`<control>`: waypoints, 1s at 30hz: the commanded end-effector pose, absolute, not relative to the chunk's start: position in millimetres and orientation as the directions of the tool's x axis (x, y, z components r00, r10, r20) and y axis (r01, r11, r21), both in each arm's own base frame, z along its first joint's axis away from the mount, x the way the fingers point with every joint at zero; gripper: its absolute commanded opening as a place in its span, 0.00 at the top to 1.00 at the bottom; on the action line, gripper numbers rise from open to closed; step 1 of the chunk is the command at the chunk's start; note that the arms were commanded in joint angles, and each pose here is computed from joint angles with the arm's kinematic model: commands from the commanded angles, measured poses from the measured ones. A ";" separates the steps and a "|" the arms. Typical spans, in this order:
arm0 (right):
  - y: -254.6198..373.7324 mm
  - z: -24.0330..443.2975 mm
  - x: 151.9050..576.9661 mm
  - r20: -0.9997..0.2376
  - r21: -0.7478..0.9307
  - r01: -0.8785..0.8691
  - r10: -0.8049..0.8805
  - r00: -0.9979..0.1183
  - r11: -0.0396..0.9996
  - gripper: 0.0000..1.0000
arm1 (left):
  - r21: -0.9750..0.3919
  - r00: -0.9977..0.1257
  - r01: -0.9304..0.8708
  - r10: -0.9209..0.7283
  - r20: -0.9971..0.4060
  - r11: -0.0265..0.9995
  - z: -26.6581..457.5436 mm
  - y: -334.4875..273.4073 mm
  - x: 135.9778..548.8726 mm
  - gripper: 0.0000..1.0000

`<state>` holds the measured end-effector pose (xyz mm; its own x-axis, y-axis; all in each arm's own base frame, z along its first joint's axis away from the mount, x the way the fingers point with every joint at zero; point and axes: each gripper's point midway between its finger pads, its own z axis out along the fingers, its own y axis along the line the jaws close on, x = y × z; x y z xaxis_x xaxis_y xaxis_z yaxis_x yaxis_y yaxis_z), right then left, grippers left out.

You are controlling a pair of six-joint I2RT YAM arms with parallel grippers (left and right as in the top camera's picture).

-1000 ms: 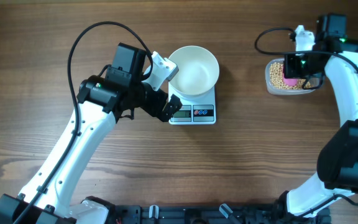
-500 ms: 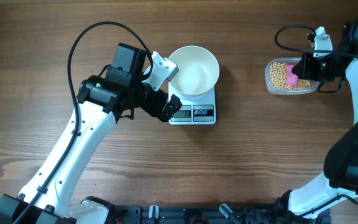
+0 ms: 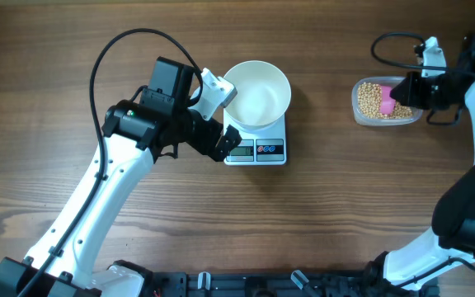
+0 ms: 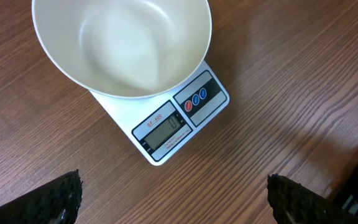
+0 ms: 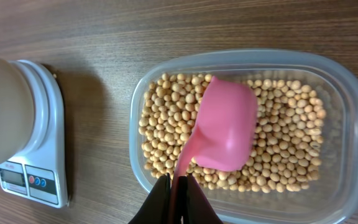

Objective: Scoop item into bowl and weigh 150g on scale
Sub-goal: 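Dip the pink scoop into the soybeans and scoop them up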

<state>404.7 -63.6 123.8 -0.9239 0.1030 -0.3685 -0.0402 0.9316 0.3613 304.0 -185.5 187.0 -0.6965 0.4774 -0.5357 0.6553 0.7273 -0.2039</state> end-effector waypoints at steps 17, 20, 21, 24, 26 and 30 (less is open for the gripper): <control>-58.3 105.4 406.2 -0.335 0.506 -0.050 0.143 -0.931 0.861 0.96 | -0.202 -0.677 0.674 0.484 -0.555 0.710 193.2 -188.6 304.3 0.00; -64.6 105.3 404.3 -0.331 0.508 -0.034 0.159 -0.930 0.861 0.96 | -0.202 -0.676 0.674 0.484 -0.555 0.710 193.2 -188.6 304.4 0.00; -68.1 105.3 403.5 -0.330 0.509 -0.025 0.168 -0.929 0.860 0.96 | -0.202 -0.677 0.674 0.484 -0.555 0.710 193.2 -188.6 304.3 0.00; -77.7 105.0 399.9 -0.323 0.512 -0.001 0.191 -0.927 0.859 0.96 | -0.202 -0.676 0.674 0.484 -0.555 0.710 193.2 -188.6 304.4 0.00; -83.0 104.6 397.3 -0.318 0.513 0.011 0.202 -0.926 0.858 0.96 | -0.202 -0.676 0.674 0.484 -0.555 0.710 193.2 -188.6 304.4 0.00; -90.3 104.4 394.5 -0.316 0.513 0.025 0.216 -0.924 0.858 0.96 | -0.202 -0.676 0.674 0.484 -0.555 0.710 193.2 -188.6 304.4 0.00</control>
